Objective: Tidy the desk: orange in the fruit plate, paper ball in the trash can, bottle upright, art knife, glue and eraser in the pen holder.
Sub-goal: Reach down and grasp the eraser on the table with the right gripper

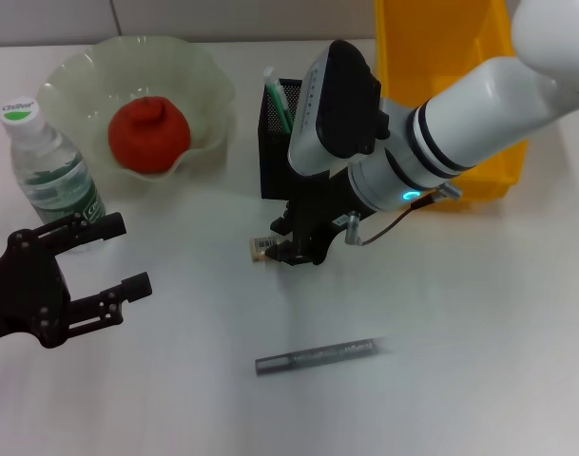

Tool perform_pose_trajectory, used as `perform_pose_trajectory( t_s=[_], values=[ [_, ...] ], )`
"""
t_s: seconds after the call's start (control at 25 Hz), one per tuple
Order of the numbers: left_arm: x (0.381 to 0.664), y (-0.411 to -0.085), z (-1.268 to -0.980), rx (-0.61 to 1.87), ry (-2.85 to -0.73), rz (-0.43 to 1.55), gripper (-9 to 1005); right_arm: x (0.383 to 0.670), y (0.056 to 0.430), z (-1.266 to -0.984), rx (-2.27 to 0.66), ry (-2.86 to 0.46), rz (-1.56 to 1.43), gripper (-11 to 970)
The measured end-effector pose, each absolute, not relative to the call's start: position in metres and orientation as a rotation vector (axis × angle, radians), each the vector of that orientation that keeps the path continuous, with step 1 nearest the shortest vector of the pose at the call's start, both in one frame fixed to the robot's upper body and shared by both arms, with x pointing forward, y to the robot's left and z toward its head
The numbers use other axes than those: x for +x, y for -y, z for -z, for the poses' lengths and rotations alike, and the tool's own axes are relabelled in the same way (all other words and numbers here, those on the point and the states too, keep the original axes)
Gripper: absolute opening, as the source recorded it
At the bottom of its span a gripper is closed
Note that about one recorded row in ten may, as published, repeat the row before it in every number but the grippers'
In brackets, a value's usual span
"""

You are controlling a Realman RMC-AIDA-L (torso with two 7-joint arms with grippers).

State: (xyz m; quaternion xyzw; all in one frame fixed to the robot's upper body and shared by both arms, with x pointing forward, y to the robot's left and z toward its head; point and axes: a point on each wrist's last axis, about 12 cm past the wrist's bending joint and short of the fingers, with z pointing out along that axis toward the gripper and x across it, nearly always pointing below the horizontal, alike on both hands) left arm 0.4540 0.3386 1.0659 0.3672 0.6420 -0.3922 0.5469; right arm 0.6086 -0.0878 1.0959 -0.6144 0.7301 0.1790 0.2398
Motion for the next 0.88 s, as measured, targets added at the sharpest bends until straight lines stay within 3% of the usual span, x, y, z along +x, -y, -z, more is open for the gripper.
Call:
perform_pose_trajectory(
  t_s=[0.28,0.88],
  values=[
    [0.454,-0.339,-1.067,0.872,-1.517,0.93,769,0.606,0.083,-1.095,-1.737,-1.955,-0.476,421],
    [0.454,-0.34,-1.068,0.863,-1.512,0.922,768,0.602,0.077,-1.093,-1.78,-1.908,-0.454,435]
  ],
)
